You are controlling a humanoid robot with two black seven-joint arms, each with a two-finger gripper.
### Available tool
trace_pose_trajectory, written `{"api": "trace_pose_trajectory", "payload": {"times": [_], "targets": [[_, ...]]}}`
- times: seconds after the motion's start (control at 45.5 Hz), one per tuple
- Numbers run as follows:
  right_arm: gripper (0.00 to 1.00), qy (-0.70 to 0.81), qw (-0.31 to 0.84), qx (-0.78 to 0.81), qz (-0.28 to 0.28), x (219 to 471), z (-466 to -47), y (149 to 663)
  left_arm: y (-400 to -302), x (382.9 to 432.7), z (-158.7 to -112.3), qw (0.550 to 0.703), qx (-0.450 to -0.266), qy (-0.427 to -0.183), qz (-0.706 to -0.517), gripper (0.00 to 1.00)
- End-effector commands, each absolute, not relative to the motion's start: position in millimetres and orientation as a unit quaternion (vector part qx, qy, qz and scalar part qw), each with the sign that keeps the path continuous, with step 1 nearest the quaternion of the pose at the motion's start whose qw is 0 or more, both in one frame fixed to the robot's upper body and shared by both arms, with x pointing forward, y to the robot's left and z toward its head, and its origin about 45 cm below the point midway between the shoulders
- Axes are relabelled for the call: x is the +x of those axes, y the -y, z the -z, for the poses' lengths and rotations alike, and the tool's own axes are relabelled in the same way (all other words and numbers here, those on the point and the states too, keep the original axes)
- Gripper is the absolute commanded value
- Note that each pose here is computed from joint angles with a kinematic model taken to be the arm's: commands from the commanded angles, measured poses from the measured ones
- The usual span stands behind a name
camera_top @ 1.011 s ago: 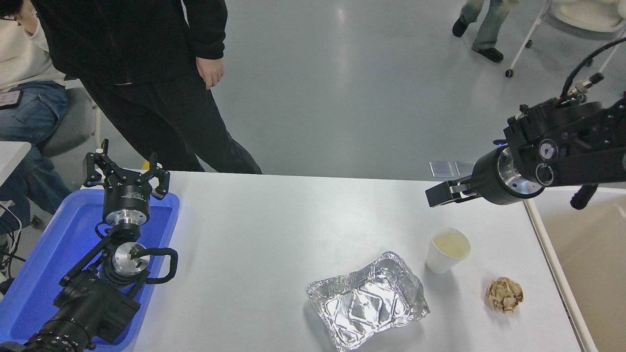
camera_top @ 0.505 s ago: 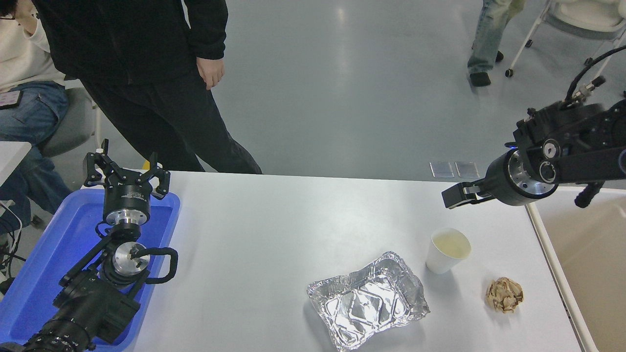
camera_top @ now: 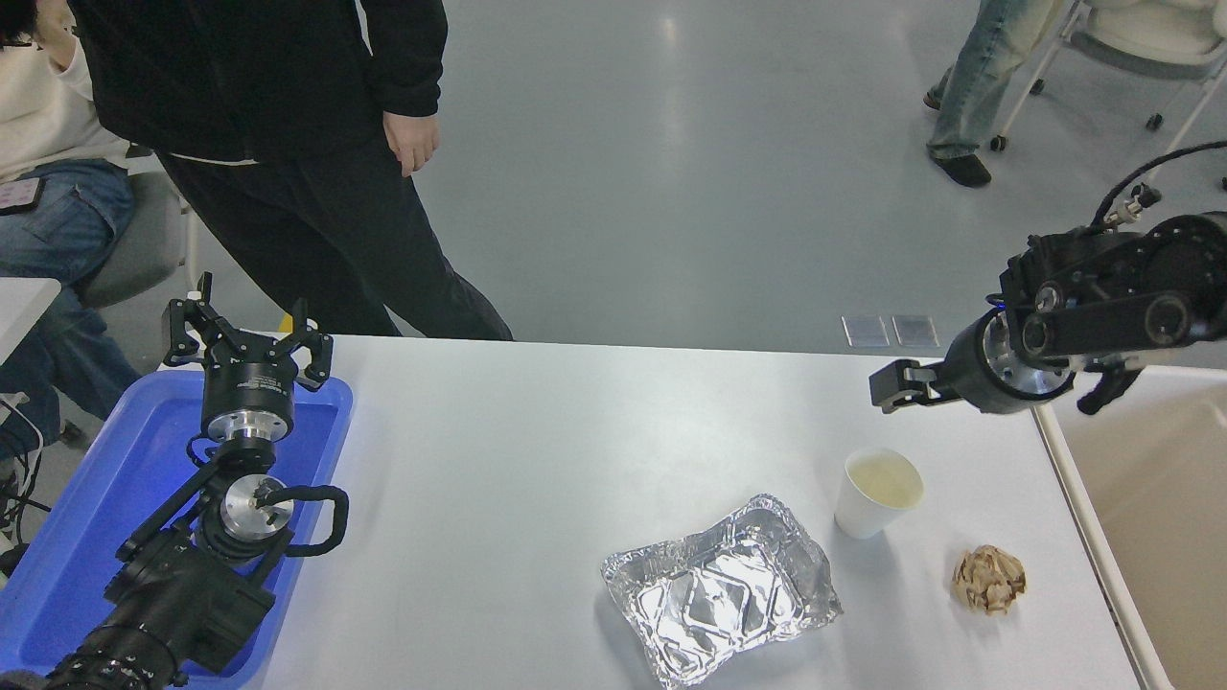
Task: Pick up paper cup place in dustbin
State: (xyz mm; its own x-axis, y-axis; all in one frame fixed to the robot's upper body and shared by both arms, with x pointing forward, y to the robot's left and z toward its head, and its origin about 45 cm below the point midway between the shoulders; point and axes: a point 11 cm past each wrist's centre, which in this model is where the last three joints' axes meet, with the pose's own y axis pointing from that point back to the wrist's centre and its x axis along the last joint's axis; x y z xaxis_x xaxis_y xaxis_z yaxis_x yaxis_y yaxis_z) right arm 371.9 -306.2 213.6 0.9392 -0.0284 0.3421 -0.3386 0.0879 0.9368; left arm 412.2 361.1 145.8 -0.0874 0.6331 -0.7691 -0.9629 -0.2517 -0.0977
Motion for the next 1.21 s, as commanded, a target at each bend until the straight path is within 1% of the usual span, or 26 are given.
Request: {"api": "trace_pose_trajectory", "payload": {"times": [0.0,0.132,0.308,0.549,0.857,0.945,1.055,1.099,1.143,1.187], "targets": [[1.0,0.132,0.728,0.665,-0.1,368.2,-179.2,317.1,-361.0,412.2,-145.7,0.568,-0.365,-0.226,-0.702,0.99],[1.0,0.122,0.731,0.663,-0.107,362.4,-166.3,320.1,-361.0,412.2,-145.7,0.568,-0.365,-0.226,-0.702,0.99],[1.0,0.122,0.732,0.659,-0.125,362.7,-158.8,327.6,-361.8,412.2,-146.0,0.568,-0.365,-0.225,-0.702,0.99],[1.0,0.126,0.73,0.661,-0.118,357.4,-140.0,333.2,-361.8,412.2,-146.0,0.568,-0.365,-0.225,-0.702,0.99],[1.0,0.136,0.725,0.664,-0.122,355.1,-131.8,331.4,-361.0,412.2,-145.7,0.568,-0.365,-0.226,-0.702,0.99],[0.96,0.137,0.725,0.665,-0.12,353.2,-127.9,333.3,-360.7,412.2,-145.6,0.569,-0.364,-0.226,-0.702,0.99],[0.82,0.136,0.721,0.669,-0.12,351.9,-125.8,332.1,-361.0,412.2,-145.7,0.568,-0.365,-0.226,-0.702,0.99],[0.74,0.135,0.72,0.67,-0.118,350.1,-123.7,332.5,-361.1,412.2,-145.7,0.568,-0.365,-0.226,-0.702,0.99],[0.57,0.135,0.72,0.671,-0.117,348.7,-122.0,332.8,-361.8,412.2,-146.0,0.568,-0.365,-0.225,-0.702,0.99],[0.5,0.134,0.719,0.671,-0.117,348.7,-121.9,332.0,-361.1,412.2,-145.7,0.568,-0.365,-0.226,-0.702,0.99]]}}
